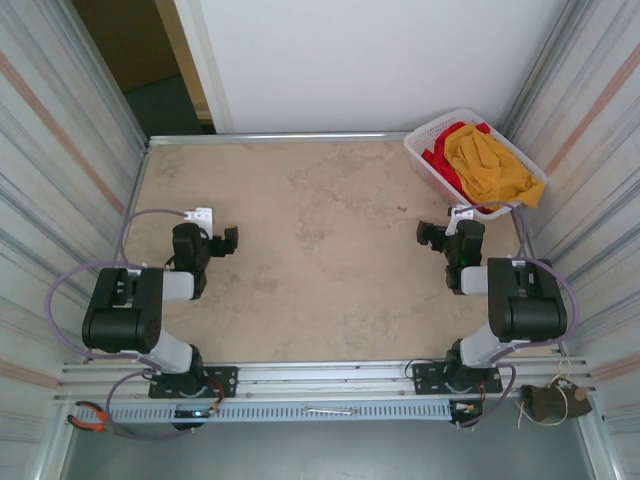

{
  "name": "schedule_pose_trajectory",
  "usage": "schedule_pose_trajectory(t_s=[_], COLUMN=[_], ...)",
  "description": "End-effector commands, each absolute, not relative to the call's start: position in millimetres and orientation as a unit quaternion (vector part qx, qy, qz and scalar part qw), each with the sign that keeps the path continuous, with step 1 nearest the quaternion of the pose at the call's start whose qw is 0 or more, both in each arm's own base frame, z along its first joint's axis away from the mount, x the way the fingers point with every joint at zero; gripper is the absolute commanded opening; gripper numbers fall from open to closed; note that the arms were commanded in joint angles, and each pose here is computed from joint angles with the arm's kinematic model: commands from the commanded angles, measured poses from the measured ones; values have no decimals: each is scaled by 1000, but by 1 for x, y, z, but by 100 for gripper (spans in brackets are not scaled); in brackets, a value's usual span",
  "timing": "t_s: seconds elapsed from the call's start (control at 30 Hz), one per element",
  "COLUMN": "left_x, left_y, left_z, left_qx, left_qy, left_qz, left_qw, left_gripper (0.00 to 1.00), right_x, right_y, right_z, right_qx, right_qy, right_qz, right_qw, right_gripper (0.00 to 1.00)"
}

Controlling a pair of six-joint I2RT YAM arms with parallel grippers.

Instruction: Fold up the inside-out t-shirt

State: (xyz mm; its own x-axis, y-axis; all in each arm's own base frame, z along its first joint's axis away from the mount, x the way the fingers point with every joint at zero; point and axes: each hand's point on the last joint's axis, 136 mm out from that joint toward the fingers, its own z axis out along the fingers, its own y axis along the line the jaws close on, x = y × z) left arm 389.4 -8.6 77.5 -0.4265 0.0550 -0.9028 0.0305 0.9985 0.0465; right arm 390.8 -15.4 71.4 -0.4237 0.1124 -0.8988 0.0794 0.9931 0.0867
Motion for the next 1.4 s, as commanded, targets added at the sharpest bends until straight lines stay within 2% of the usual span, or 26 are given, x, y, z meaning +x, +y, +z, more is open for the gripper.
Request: schedule_pose_trajectory(t_s=[0.0, 1.2, 1.27, 1.37], left_x=[395, 396, 399, 398], left_y=[-7, -12, -13, -17], left_z=[92, 91, 101, 122], left_qx=[29, 41, 44, 45], left_qy=[831, 832, 827, 846], left_qz=[21, 10, 24, 59], left_qw=[556, 553, 561, 528], left_gripper=[99, 99, 99, 99], right_x=[394, 395, 396, 390], right_y=[-16, -17, -21, -35], right_z=[81, 81, 87, 117], right_qx=[52, 55, 62, 108], right_qy=[837, 838, 832, 848], right_qz=[13, 20, 14, -11], right_qw=[545, 543, 551, 518], right_gripper=[99, 99, 99, 99])
